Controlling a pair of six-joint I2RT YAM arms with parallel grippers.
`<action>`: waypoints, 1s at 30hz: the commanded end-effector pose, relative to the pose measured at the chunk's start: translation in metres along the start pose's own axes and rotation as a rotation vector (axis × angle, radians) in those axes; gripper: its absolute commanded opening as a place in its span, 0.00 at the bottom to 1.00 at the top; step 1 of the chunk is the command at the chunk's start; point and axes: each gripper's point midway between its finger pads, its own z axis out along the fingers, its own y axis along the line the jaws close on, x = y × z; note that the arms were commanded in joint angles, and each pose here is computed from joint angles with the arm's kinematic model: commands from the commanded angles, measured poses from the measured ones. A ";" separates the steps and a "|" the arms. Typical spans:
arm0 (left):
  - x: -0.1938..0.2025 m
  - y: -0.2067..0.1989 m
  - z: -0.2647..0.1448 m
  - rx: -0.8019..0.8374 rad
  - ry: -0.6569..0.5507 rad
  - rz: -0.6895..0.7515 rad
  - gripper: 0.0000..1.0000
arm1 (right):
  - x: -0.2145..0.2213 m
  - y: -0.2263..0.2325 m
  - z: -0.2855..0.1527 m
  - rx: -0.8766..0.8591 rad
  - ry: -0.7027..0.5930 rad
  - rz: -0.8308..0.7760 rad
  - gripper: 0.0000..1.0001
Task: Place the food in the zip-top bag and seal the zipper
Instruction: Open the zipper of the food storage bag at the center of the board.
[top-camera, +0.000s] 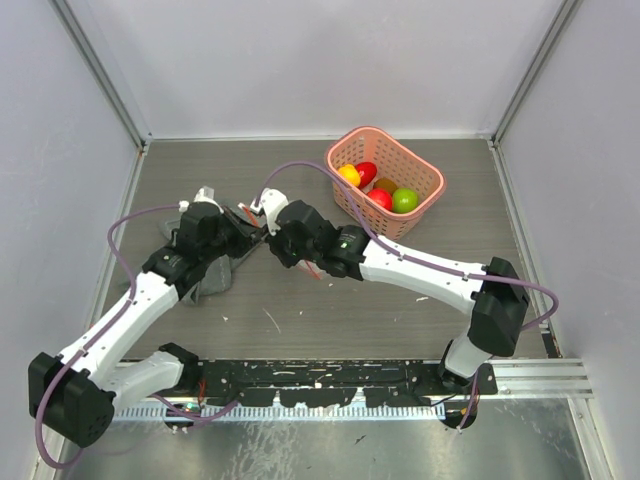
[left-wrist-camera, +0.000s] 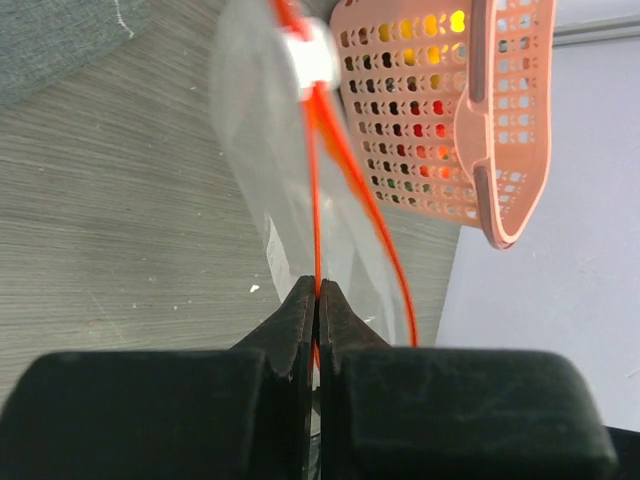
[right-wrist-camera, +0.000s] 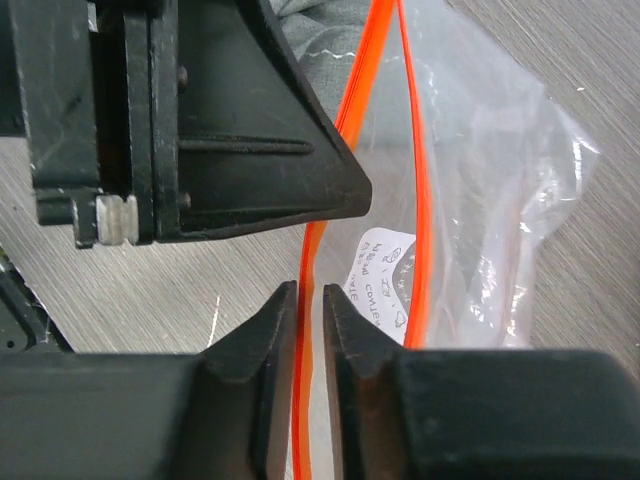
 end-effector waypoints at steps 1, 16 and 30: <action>-0.012 -0.008 -0.009 0.009 -0.054 0.054 0.00 | -0.045 0.007 -0.019 -0.030 -0.139 0.033 0.28; -0.013 -0.019 -0.025 0.012 -0.055 0.123 0.00 | -0.061 -0.028 -0.043 0.155 -0.156 0.013 0.65; -0.009 -0.025 -0.035 0.020 -0.043 0.148 0.00 | -0.025 -0.044 -0.006 0.269 -0.041 -0.021 0.66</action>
